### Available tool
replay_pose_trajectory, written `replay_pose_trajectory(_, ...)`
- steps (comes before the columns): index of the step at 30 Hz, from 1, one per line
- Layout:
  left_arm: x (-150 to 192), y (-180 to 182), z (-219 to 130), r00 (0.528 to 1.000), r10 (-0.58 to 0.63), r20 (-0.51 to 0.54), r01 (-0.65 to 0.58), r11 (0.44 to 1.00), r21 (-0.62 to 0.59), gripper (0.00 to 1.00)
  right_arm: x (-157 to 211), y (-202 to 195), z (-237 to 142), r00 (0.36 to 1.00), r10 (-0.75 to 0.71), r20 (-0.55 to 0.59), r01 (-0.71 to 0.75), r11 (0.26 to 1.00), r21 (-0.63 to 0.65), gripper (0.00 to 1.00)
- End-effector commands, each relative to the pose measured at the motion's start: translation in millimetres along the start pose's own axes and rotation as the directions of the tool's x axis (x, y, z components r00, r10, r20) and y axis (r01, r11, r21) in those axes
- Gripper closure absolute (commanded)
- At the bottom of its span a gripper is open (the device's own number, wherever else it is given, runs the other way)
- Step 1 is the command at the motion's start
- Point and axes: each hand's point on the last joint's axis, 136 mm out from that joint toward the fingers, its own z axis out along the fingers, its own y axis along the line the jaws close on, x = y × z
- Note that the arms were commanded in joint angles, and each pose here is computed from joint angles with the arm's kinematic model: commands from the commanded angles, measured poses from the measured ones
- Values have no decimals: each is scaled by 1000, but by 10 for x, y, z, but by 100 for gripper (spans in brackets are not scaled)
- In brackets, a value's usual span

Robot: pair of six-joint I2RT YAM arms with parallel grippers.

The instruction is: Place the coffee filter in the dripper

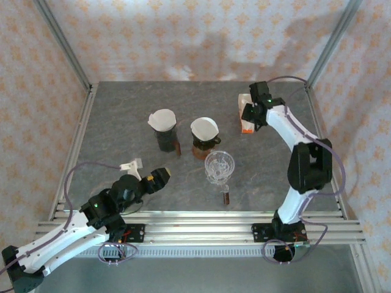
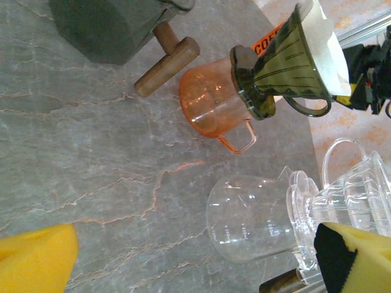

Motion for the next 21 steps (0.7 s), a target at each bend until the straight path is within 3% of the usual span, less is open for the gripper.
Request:
replay_pose_trajectory(1,24,122,-32,1000,18,7,-18,999,-29,1,-227,86,-12,998,-4,61,5,1000,-16,51)
replay_pose_trajectory(8,22,186,-31,1000,5,31,-4,1000,-26,1,-503,200,26,978,133,159,-123,990,-69,51)
replay_pose_trajectory(21,22,220,-32,999,10,36,-9,999,-32,0,-672,327,332,967,213,137,-204,976,-74,59)
